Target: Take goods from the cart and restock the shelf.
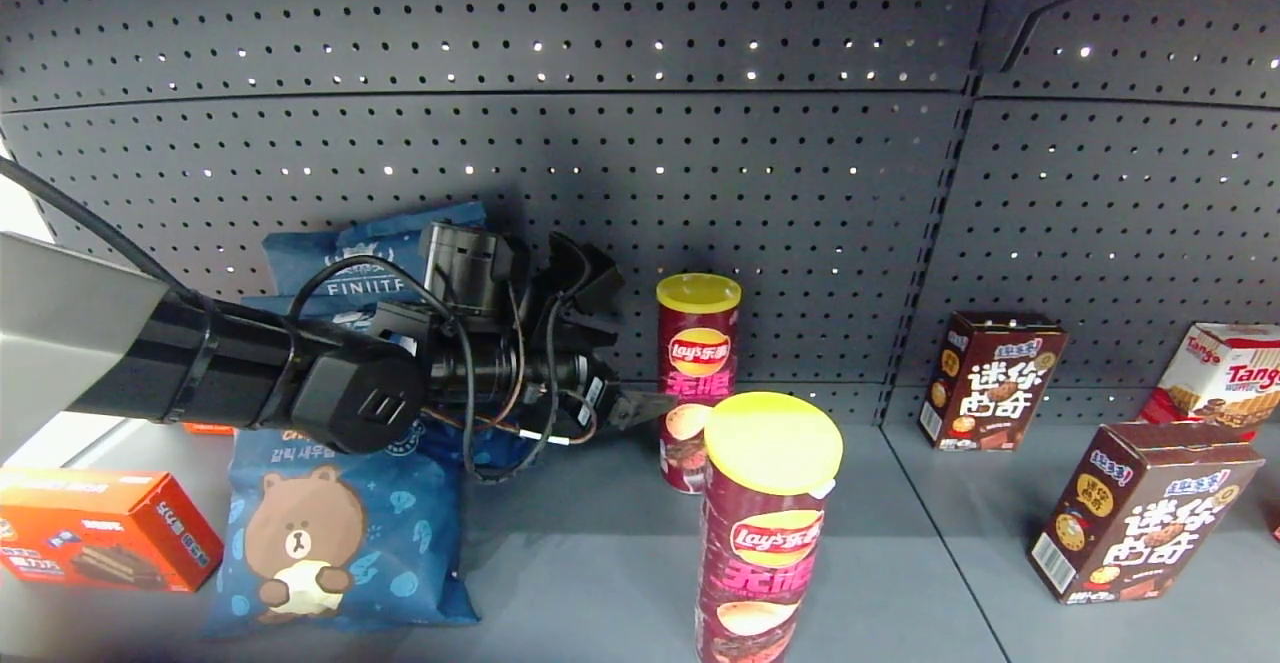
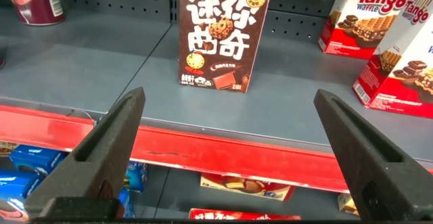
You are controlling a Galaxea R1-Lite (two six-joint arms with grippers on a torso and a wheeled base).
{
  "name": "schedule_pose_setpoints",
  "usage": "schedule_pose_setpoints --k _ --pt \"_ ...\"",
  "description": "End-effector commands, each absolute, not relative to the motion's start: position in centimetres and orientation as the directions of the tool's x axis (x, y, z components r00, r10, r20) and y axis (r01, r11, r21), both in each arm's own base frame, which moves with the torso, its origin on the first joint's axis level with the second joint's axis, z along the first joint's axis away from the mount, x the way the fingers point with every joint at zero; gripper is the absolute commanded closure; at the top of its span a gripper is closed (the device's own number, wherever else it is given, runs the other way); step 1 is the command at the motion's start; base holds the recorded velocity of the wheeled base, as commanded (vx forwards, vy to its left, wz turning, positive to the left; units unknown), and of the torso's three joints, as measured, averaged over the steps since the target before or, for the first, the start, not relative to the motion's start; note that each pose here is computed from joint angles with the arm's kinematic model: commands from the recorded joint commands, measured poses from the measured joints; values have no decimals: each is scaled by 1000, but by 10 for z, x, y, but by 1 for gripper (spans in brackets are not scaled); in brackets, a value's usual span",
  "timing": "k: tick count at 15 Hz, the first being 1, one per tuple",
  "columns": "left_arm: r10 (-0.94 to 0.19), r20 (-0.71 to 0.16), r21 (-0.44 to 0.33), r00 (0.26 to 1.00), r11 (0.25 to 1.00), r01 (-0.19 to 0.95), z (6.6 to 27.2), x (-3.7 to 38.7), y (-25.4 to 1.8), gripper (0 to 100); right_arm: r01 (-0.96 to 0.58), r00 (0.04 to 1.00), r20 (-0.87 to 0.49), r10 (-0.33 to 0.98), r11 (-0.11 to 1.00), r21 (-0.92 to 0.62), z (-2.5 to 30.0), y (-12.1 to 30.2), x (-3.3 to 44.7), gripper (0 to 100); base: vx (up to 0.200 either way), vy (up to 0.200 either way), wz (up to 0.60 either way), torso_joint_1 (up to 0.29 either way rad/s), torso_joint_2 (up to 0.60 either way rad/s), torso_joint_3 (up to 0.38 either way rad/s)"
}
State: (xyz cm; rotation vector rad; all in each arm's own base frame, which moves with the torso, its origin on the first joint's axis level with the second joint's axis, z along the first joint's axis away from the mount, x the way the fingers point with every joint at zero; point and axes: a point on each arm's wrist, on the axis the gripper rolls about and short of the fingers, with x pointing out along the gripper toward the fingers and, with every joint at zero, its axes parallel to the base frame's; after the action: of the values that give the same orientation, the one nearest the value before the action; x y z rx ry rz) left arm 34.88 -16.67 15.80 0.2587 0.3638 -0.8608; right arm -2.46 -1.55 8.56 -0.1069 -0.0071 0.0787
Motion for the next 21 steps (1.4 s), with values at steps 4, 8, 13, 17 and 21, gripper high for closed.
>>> schedule_pose_setpoints --k 4,8,13,17,21 --pt "-689 -408 79 599 627 775 162 344 -165 0 -78 997 1 78 991 -108 86 -16 -24 0 0 0 0 0 0 0" --pt "-690 -392 99 608 625 774 180 315 -159 0 -79 997 1 80 991 -108 86 -15 -24 0 0 0 0 0 0 0" --pt "-602 -414 167 682 687 708 188 282 -164 0 -79 997 1 80 991 -107 86 -15 -24 0 0 0 0 0 0 0" --pt "-476 -459 244 750 744 622 193 279 -178 0 -79 997 1 80 991 -107 86 -15 -24 0 0 0 0 0 0 0" --pt "-420 -459 274 782 771 575 187 299 -190 0 -78 997 1 78 991 -107 86 -16 -24 0 0 0 0 0 0 0"
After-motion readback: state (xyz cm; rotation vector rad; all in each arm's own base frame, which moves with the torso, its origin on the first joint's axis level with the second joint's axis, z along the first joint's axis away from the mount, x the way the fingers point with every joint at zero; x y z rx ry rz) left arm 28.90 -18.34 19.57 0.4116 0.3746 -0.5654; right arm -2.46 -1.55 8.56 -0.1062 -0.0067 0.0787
